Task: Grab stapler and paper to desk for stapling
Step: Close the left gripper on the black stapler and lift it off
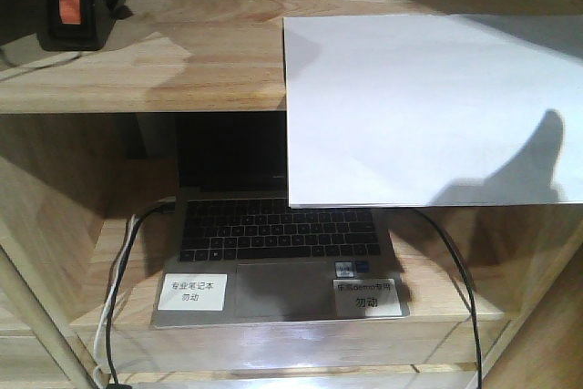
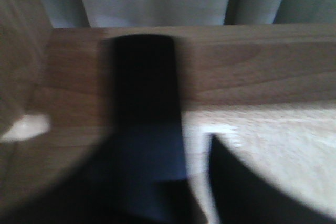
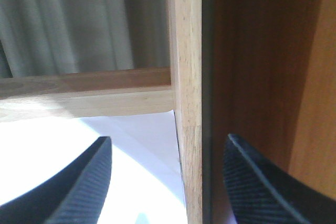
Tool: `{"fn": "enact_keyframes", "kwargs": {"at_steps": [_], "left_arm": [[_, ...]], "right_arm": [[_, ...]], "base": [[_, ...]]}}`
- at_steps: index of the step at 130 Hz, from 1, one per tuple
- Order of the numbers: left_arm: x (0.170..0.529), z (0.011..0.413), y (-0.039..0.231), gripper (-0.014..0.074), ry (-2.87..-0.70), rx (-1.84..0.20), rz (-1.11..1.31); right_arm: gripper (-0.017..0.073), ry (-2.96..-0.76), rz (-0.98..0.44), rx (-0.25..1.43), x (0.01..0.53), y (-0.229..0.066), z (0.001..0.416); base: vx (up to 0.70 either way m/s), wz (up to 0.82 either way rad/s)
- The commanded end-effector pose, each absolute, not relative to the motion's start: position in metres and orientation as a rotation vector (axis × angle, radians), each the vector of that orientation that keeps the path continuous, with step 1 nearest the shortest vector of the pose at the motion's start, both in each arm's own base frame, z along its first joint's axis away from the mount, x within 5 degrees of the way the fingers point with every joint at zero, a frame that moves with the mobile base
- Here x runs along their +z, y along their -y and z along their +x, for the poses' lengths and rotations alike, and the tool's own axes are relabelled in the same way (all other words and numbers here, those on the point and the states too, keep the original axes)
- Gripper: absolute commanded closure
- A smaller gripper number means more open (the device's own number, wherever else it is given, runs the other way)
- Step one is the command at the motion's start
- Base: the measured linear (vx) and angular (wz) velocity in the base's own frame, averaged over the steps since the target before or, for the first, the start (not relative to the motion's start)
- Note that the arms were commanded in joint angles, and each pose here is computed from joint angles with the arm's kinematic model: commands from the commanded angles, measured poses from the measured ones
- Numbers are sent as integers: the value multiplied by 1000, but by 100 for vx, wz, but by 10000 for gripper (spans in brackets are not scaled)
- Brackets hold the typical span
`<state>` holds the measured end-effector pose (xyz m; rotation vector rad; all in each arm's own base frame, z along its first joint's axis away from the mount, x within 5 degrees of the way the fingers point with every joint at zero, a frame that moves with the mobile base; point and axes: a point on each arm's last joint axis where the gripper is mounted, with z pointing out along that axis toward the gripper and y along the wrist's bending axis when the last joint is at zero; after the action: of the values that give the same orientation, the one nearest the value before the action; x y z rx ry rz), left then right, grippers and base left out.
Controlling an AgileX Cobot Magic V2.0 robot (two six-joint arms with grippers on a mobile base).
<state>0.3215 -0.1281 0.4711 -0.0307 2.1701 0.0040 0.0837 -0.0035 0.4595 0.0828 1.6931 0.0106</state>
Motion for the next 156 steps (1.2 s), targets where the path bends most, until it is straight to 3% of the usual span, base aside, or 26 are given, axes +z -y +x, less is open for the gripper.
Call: {"fn": "enact_keyframes", "kwargs": {"at_steps": [1, 5, 58, 94, 156], "left_arm": [[496, 310, 122, 538, -2057, -50, -41], [496, 310, 122, 601, -2057, -50, -41], [517, 295, 116, 601, -1959, -95, -26], [535, 256, 116, 601, -1881, -145, 80], [505, 160, 94, 601, -1703, -389, 389]], "right_arm": [[126, -1608, 79, -9, 472, 5, 84], [126, -1608, 79, -9, 472, 5, 84], [126, -1609, 79, -9, 472, 5, 84], [126, -1609, 79, -9, 472, 5, 84], [126, -1609, 79, -9, 472, 5, 84]], "base": [[0, 0], [0, 0], [0, 0], [0, 0], [0, 0]]}}
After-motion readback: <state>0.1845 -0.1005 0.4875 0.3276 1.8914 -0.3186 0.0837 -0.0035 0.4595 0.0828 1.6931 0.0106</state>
